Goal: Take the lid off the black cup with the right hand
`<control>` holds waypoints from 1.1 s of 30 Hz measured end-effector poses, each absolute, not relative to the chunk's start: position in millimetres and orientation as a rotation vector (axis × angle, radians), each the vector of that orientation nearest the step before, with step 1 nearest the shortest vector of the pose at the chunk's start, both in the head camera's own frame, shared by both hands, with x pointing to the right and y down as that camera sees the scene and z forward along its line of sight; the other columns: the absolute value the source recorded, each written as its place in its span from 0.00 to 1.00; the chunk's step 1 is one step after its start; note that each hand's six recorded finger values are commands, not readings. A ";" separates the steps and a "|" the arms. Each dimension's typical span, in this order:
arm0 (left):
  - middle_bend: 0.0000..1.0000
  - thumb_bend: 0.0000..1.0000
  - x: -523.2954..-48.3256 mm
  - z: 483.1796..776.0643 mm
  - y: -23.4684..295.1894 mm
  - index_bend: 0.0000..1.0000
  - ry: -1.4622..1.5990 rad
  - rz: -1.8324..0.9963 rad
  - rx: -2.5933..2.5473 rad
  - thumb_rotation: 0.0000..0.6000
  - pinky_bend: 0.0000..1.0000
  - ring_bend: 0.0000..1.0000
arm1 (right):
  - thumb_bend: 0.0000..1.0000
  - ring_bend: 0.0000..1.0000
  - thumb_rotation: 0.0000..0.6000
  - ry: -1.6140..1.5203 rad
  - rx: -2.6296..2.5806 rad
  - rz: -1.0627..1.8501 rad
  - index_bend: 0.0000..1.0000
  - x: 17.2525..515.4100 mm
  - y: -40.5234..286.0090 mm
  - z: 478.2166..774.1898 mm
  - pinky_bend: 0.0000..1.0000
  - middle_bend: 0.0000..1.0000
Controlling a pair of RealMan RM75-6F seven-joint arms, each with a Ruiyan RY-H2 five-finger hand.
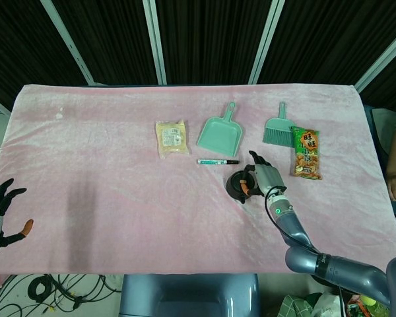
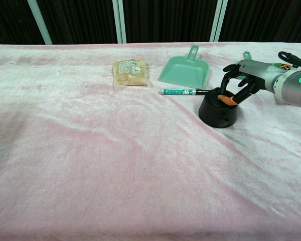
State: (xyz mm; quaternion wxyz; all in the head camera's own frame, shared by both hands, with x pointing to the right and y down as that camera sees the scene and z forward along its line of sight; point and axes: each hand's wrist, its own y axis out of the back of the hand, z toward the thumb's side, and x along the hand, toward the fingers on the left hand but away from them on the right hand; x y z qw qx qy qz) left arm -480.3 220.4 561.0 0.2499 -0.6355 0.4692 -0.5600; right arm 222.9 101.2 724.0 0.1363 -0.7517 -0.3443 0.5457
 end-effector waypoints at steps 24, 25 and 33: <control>0.02 0.34 -480.5 560.8 220.4 0.20 1.280 -1.525 -1.733 1.00 0.13 0.00 | 0.31 0.07 1.00 -1.033 -2.187 1.537 0.60 219.9 93.5 717.2 0.14 0.00; 0.02 0.34 -480.6 560.8 220.4 0.20 1.281 -1.525 -1.734 1.00 0.14 0.00 | 0.31 0.07 1.00 -1.037 -2.187 1.534 0.60 220.0 92.7 716.3 0.14 0.00; 0.02 0.34 -480.6 560.7 220.6 0.20 1.280 -1.525 -1.734 1.00 0.14 0.00 | 0.31 0.07 1.00 -1.054 -2.196 1.510 0.60 219.6 87.5 708.3 0.14 0.00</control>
